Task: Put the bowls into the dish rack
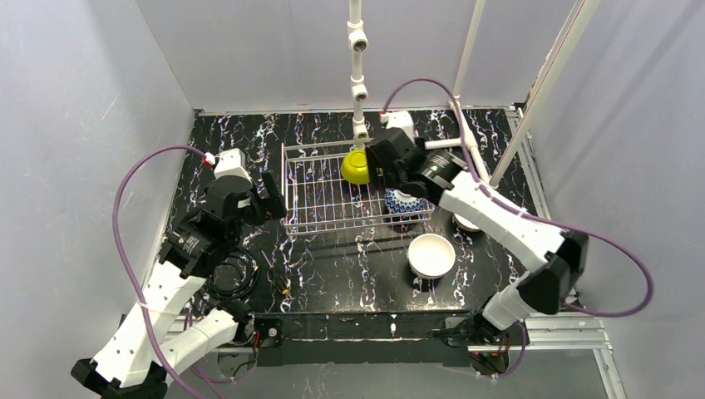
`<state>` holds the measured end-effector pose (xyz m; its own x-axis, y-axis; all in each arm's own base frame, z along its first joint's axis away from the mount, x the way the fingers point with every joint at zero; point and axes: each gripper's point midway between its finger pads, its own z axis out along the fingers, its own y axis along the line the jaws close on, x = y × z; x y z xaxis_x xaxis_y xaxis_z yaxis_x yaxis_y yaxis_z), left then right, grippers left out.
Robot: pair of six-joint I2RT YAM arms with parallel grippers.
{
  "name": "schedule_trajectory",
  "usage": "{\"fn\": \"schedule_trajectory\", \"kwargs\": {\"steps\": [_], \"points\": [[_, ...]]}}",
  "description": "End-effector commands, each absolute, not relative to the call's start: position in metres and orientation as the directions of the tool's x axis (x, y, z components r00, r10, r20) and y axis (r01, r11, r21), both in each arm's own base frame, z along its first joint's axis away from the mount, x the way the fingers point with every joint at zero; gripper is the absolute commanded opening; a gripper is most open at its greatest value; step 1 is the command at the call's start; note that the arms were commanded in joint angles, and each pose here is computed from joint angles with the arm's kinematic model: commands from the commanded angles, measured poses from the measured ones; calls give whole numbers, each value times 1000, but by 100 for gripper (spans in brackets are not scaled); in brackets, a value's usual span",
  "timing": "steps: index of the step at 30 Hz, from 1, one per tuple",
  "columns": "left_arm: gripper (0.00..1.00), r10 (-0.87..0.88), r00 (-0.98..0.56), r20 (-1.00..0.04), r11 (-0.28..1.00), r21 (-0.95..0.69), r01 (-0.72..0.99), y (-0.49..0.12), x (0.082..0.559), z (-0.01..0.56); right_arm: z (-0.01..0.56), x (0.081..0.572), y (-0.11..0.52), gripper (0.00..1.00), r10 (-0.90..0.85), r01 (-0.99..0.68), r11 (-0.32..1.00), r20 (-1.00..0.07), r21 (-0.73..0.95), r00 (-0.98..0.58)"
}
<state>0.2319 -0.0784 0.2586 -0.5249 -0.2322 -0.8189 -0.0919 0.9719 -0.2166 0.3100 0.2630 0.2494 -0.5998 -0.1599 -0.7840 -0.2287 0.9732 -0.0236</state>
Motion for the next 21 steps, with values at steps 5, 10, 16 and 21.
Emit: {"fn": "schedule_trajectory", "kwargs": {"steps": [5, 10, 16, 21], "points": [[98, -228, -404, -886, 973, -221, -63, -76, 248, 267, 212, 240, 125, 90, -53, 65, 985, -647, -157, -761], [98, -192, -346, -918, 981, -192, -35, -75, 256, 267, 174, 203, 117, 82, 42, 99, 993, -565, -71, -824], [98, -168, -336, -927, 985, -171, -19, -75, 257, 261, 125, 179, 114, 71, 129, 168, 985, -485, -38, -865], [98, -179, -346, -921, 981, -192, 3, -80, 255, 254, 104, 170, 95, 65, 176, 249, 964, -487, -89, -855]]}}
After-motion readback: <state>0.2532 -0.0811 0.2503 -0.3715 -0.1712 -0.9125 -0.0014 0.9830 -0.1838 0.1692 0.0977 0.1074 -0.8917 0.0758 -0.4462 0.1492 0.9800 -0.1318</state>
